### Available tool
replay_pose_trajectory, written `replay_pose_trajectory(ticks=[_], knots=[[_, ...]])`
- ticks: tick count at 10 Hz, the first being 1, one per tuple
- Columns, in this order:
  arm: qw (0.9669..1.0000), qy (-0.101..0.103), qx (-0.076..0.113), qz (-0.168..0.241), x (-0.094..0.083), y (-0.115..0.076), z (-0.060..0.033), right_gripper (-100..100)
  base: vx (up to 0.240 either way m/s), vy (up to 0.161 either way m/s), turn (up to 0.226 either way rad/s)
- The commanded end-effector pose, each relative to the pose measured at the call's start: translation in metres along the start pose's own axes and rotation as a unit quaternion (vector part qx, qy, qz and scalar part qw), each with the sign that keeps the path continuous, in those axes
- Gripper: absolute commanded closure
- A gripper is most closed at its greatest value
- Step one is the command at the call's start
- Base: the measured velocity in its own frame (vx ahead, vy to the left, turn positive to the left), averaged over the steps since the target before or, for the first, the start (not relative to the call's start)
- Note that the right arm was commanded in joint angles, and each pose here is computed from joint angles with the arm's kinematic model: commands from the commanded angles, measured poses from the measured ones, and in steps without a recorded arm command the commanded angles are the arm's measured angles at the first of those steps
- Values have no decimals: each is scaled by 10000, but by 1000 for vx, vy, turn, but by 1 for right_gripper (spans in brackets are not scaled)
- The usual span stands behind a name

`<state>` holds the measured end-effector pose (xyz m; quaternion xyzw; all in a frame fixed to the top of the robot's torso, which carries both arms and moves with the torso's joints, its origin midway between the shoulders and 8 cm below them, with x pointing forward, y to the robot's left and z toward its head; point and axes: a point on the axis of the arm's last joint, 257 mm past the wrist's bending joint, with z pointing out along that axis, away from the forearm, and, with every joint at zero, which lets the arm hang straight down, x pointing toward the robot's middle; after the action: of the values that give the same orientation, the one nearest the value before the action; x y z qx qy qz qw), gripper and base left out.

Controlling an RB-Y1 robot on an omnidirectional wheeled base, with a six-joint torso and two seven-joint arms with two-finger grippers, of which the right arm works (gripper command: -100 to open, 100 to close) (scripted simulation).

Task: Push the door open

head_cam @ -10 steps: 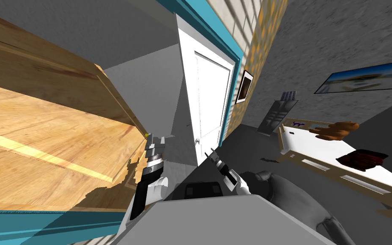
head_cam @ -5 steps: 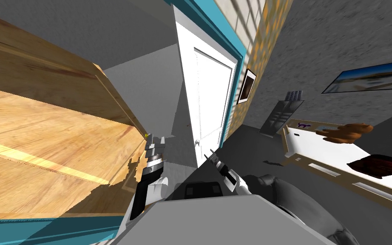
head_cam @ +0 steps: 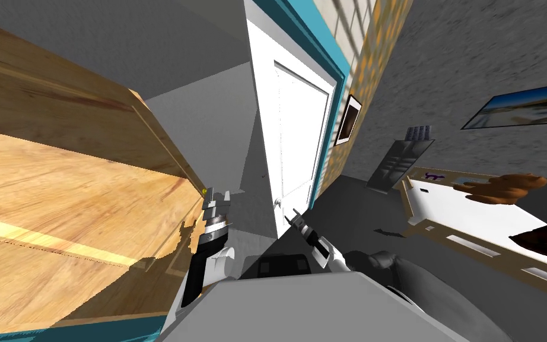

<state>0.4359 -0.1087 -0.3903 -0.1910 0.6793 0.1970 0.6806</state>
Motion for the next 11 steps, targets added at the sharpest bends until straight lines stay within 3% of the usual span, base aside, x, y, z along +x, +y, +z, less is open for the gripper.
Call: replay_pose_trajectory(ticks=[1,6,7,11], knots=[[10000,1,23,1,3,7,11,-100,213,118,26],[10000,5,68,9,14,20,28,-100,159,98,22],[10000,5,68,9,14,20,28,100,-8,-4,-5],[10000,5,68,9,14,20,28,100,-8,-7,9]])
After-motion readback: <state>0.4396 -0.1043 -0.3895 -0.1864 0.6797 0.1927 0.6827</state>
